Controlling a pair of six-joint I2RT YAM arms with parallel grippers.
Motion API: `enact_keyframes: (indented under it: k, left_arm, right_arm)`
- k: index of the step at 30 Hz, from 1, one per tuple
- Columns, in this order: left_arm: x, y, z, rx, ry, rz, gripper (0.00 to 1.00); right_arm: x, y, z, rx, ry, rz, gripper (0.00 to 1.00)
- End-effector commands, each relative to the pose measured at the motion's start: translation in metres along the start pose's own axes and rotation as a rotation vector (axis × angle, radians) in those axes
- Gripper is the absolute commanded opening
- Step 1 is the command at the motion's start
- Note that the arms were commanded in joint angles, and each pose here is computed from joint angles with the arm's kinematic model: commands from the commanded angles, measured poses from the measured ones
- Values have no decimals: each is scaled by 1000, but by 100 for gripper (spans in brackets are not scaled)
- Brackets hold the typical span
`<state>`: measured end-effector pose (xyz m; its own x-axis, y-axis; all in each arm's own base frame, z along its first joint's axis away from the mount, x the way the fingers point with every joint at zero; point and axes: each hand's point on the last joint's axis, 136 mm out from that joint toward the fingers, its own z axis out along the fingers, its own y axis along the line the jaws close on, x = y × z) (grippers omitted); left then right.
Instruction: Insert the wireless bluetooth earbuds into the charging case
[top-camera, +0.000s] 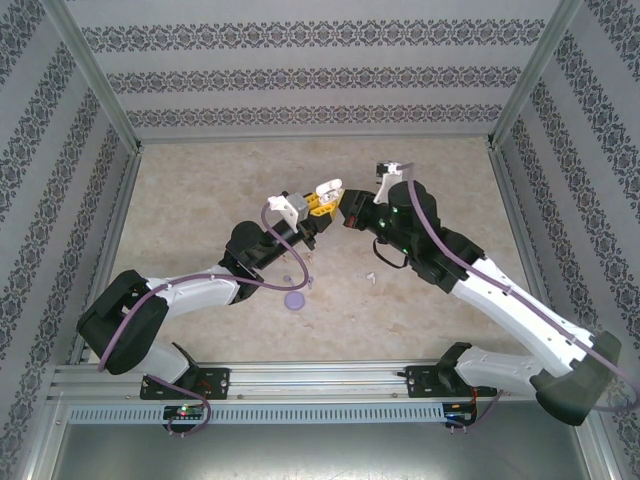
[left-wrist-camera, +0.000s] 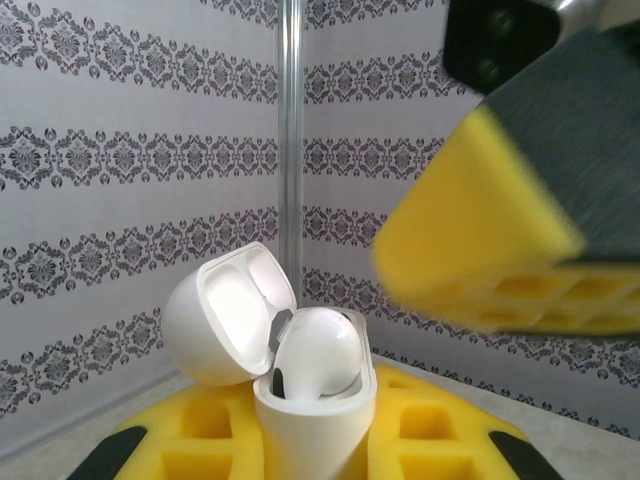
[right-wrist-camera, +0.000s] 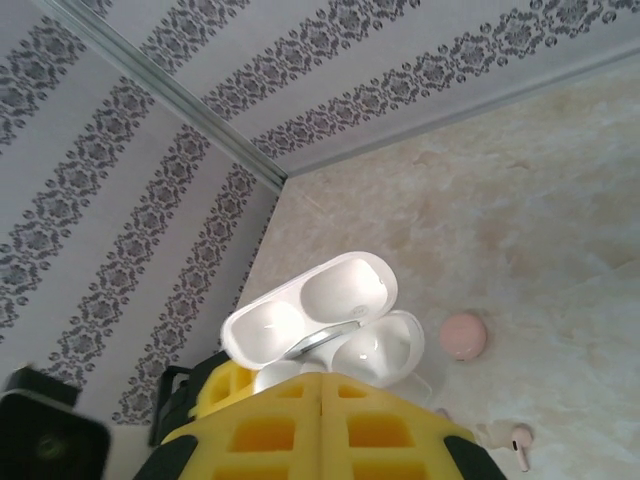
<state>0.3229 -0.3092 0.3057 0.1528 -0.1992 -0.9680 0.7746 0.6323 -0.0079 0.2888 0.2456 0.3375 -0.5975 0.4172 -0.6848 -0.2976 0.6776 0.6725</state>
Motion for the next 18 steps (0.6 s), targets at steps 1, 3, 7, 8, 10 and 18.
enact_keyframes:
  k: [1,3,7,8,10,18]
  left_arm:
    - [-9,-2,-6,-10,-34,47,0]
    - [-8,-1,-10,-13,-23,60,0]
    - [-7,2,-20,-28,-5,79,0]
    - [-6,3,-23,-37,1,81,0]
    - [-5,5,-30,-50,7,85,0]
    - [-5,3,-52,-62,32,80,0]
  right_arm:
    - [-7,-7,-28,15,-41,-1,0]
    - [2,-24,-37,61,-25,6,12]
    - [33,-71,-41,195,44,18,36]
    - [43,-86,-42,242,65,14,43]
    - [62,-113,-41,327,113,11,55]
    - [129,-185,-27,549,392,-126,76]
